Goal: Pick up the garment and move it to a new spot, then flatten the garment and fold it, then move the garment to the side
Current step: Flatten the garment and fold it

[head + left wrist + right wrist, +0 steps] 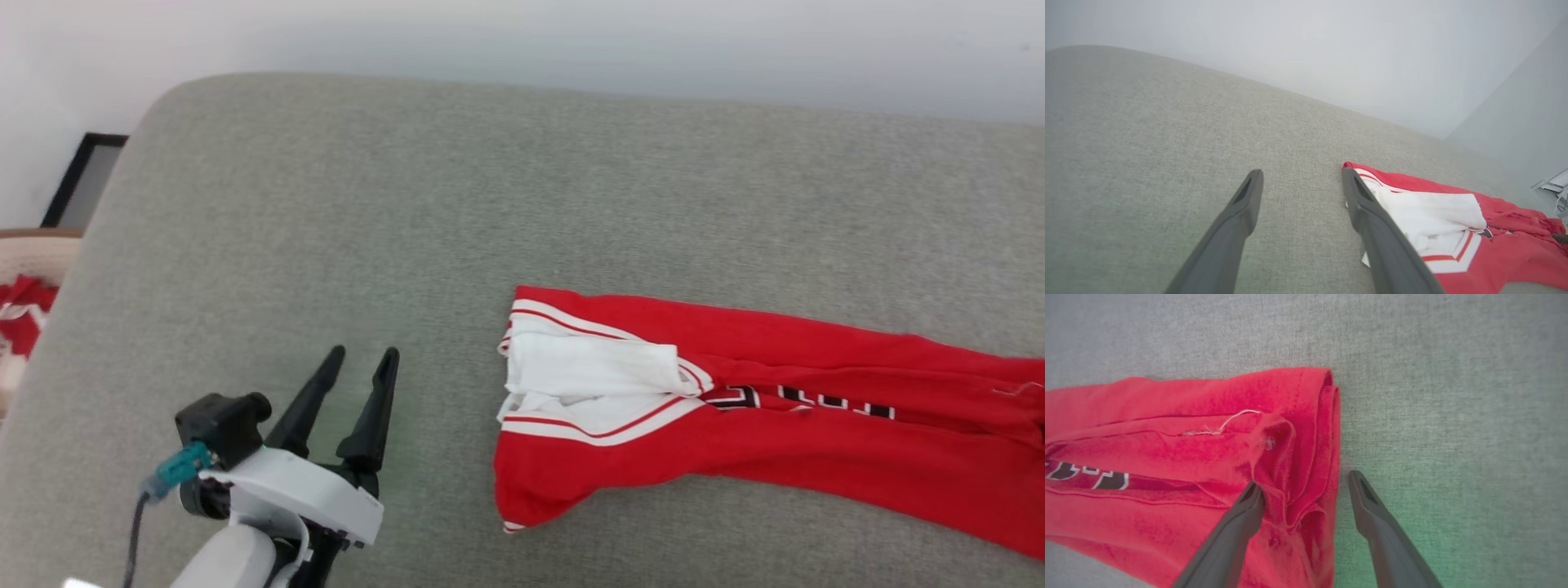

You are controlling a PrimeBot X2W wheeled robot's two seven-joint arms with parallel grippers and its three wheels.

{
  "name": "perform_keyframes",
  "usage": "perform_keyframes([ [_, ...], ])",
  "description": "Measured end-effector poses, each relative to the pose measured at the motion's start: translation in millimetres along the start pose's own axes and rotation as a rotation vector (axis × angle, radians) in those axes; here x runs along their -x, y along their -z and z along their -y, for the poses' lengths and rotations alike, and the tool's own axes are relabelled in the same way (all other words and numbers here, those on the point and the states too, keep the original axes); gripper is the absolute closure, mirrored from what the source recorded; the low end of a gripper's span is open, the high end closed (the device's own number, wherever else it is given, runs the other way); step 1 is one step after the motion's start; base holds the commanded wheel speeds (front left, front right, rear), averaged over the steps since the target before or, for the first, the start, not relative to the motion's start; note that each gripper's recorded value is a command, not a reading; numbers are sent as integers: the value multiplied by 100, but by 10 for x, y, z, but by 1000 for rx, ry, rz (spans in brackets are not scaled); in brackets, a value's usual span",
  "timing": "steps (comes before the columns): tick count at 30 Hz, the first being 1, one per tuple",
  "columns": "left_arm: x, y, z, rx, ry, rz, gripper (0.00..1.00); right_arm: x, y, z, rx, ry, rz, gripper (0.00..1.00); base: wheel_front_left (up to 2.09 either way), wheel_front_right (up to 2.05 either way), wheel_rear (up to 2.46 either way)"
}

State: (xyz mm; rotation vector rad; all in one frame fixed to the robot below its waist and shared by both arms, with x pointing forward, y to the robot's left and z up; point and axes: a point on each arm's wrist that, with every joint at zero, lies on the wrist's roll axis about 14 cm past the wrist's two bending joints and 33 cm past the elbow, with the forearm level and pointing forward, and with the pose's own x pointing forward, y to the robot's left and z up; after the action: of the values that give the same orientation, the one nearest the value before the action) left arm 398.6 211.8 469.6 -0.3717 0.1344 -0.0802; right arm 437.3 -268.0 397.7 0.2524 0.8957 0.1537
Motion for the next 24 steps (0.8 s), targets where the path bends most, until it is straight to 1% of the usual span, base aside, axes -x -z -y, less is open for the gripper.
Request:
perform_keyframes([
  [1,21,-42,-15,-24,-12,25,0,-18,7,-10,-1,-1,-18,0,0,0,0],
  [3,54,-148,-44,-107,-36,74,0,-53,20,-31,-5,-4,-51,0,0,0,0],
  [6,109,-273,-53,-192,-66,137,0,-103,18,-56,-7,-2,-88,0,0,0,0],
  [9,143,-319,-63,-289,-83,163,0,-153,31,-68,-3,7,-121,0,0,0,0],
  [16,141,-320,-113,-295,-126,190,0,-253,123,-88,21,34,-181,0,0,0,0],
  [17,132,-314,-109,-300,-127,190,0,-263,129,-98,29,37,-182,38,0,0,0],
  [18,122,-321,-110,-299,-127,194,0,-270,130,-111,33,36,-180,62,0,0,0],
  [19,112,-328,-112,-297,-129,199,0,-277,128,-119,25,34,-173,96,0,0,0],
  [20,101,-322,-113,-301,-128,197,0,-284,125,-132,22,32,-168,100,0,0,0],
  [24,53,-276,-110,-311,-123,185,0,-314,110,-243,-14,-1,-134,100,0,0,0],
])
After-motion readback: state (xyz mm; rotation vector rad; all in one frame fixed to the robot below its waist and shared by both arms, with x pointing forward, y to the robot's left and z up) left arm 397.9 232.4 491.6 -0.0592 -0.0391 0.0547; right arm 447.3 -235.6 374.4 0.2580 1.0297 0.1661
